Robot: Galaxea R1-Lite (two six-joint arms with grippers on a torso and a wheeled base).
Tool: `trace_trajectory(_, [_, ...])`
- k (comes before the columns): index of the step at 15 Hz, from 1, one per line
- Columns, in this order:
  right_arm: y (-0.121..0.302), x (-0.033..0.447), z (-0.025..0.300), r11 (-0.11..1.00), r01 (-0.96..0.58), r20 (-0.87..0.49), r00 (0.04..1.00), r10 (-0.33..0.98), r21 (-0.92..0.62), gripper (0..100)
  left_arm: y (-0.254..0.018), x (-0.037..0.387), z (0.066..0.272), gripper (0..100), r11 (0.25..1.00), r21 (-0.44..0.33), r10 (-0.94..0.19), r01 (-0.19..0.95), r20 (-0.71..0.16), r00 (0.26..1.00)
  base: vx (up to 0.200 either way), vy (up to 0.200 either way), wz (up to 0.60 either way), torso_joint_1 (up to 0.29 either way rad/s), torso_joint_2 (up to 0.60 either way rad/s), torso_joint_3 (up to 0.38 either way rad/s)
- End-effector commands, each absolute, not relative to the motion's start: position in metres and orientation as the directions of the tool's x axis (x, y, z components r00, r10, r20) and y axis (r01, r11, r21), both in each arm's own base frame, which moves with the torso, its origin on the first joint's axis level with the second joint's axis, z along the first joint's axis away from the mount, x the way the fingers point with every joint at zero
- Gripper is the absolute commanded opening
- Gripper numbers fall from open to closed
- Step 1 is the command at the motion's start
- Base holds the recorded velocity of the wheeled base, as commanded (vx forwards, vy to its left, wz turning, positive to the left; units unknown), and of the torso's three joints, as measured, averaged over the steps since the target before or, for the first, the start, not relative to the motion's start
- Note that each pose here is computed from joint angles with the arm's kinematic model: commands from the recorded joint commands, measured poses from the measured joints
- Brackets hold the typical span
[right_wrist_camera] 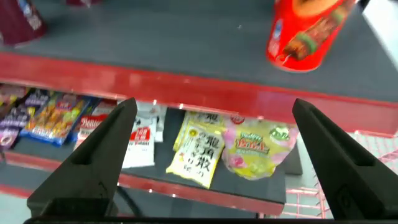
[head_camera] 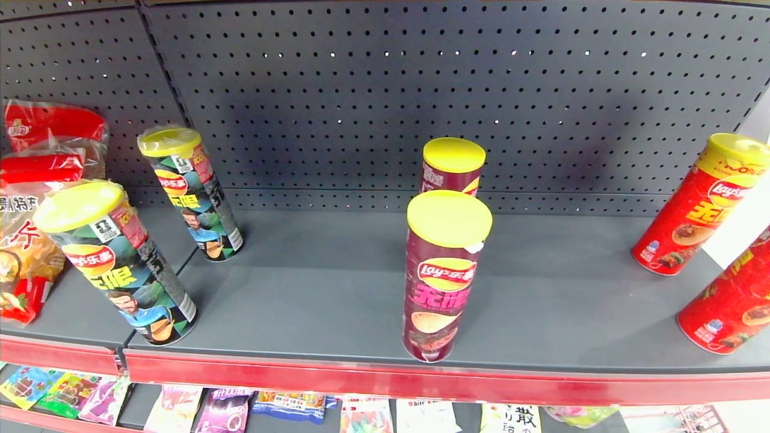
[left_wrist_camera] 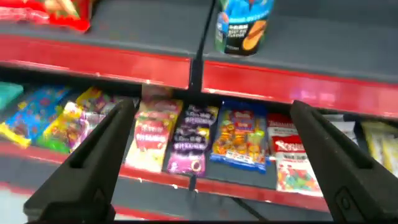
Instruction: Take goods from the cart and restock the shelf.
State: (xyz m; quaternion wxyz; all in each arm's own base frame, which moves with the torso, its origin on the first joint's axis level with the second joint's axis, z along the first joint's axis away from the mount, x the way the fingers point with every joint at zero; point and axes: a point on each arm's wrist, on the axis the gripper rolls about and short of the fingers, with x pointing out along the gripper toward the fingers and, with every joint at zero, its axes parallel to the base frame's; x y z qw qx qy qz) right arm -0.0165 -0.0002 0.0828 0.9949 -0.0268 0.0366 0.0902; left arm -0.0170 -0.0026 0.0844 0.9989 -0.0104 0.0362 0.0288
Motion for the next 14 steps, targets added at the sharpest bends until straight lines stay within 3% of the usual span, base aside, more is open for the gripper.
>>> trace_trajectory(1, [0.0, -0.0153, 0.0777, 0.982, -0.188, -0.096, 0.978, 0.184, -0.034, 100, -0.0028, -0.0154, 0.0772, 100, 0.999, -0.007, 0.038, -0.039, -0.096, 0.995, 0.0, 0.0, 0.0, 0.0, 0.0, 0.0])
trace_trajectory(3, [-0.0009, -0.015, 0.0776, 0.993, -0.12, -0.1, 0.988, 0.122, 0.021, 100, -0.0029, -0.0154, 0.0772, 100, 0.999, -0.01, 0.038, -0.039, -0.096, 0.995, 0.0, 0.0, 0.0, 0.0, 0.0, 0.0])
trace_trajectory(7, [-0.0009, -0.0151, 0.0775, 0.992, -0.126, -0.098, 0.987, 0.125, 0.0, 100, -0.0018, -0.0154, 0.0773, 100, 0.996, -0.004, 0.085, -0.086, -0.095, 0.992, 0.0, 0.0, 0.0, 0.0, 0.0, 0.0])
trace_trajectory(9, [-0.0009, -0.0151, 0.0775, 0.993, -0.122, -0.098, 0.988, 0.122, 0.007, 100, -0.0014, -0.0155, 0.0773, 100, 0.992, -0.053, 0.105, -0.111, -0.095, 0.99, 0.0, 0.0, 0.0, 0.0, 0.0, 0.0])
trace_trajectory(11, [-0.0009, -0.0152, 0.0775, 0.992, -0.127, -0.098, 0.987, 0.126, 0.0, 100, -0.0023, -0.0154, 0.077, 100, 0.998, 0.01, 0.064, -0.063, -0.098, 0.993, 0.0, 0.0, 0.0, 0.0, 0.0, 0.0])
trace_trajectory(14, [-0.0009, -0.0152, 0.0775, 0.992, -0.127, -0.098, 0.987, 0.126, 0.0, 100, -0.0026, -0.0154, 0.077, 100, 0.999, -0.008, 0.052, -0.053, -0.098, 0.994, 0.0, 0.0, 0.0, 0.0, 0.0, 0.0])
